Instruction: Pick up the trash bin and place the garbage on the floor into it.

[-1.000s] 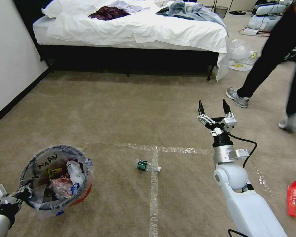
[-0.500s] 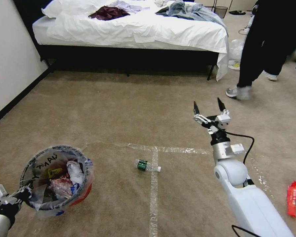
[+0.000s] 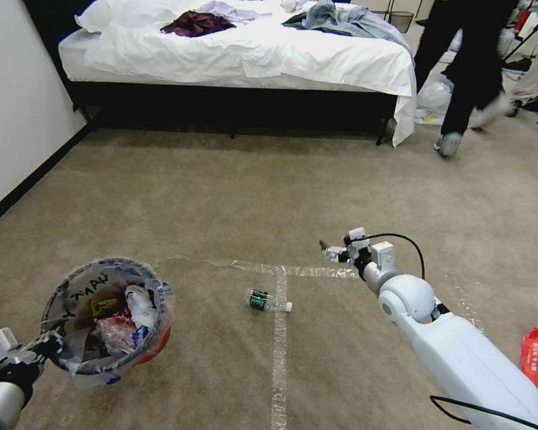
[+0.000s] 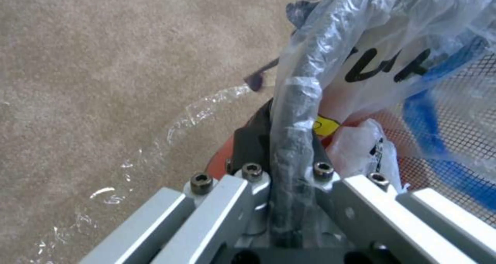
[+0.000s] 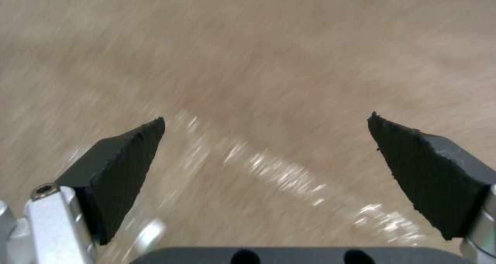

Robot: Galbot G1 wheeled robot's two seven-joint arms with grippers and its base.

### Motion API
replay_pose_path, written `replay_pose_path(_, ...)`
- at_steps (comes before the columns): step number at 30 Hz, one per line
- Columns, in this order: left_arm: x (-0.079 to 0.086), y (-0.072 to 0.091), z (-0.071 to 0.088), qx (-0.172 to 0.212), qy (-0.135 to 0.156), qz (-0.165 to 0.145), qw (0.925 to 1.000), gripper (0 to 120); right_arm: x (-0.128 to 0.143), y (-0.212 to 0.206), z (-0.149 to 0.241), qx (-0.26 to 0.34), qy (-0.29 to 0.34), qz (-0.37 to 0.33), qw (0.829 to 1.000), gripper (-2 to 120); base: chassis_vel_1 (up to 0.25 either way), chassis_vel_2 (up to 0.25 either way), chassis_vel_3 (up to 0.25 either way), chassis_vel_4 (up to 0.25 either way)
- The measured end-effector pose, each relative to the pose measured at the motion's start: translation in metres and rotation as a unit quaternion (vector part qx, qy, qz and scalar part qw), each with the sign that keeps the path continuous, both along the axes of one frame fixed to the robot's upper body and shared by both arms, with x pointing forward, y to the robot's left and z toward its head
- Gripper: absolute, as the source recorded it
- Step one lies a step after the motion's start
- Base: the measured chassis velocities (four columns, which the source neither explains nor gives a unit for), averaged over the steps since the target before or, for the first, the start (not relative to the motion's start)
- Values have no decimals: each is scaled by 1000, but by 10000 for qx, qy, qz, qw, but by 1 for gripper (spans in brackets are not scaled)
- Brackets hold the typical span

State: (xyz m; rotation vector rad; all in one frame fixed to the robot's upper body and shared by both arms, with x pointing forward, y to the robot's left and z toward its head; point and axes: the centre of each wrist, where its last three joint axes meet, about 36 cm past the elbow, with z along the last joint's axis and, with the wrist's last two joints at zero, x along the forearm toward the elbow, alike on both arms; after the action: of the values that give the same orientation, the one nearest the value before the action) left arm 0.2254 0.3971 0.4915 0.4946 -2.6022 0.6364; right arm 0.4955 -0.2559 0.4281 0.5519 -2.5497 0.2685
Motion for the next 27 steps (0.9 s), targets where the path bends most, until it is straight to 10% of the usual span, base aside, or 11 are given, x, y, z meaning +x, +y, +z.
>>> replay_pose_path(9, -6, 1, 3, 48, 19, 44, 10000, 0, 47, 13, -53, -512, 744, 1849, 9786, 100, 0, 0, 0, 0)
replay_pose_path(27, -11, 7, -3, 18, 69, 225, 9997, 0, 92, 92, -150, -1145, 857, 2448, 9590, 100, 0, 0, 0, 0)
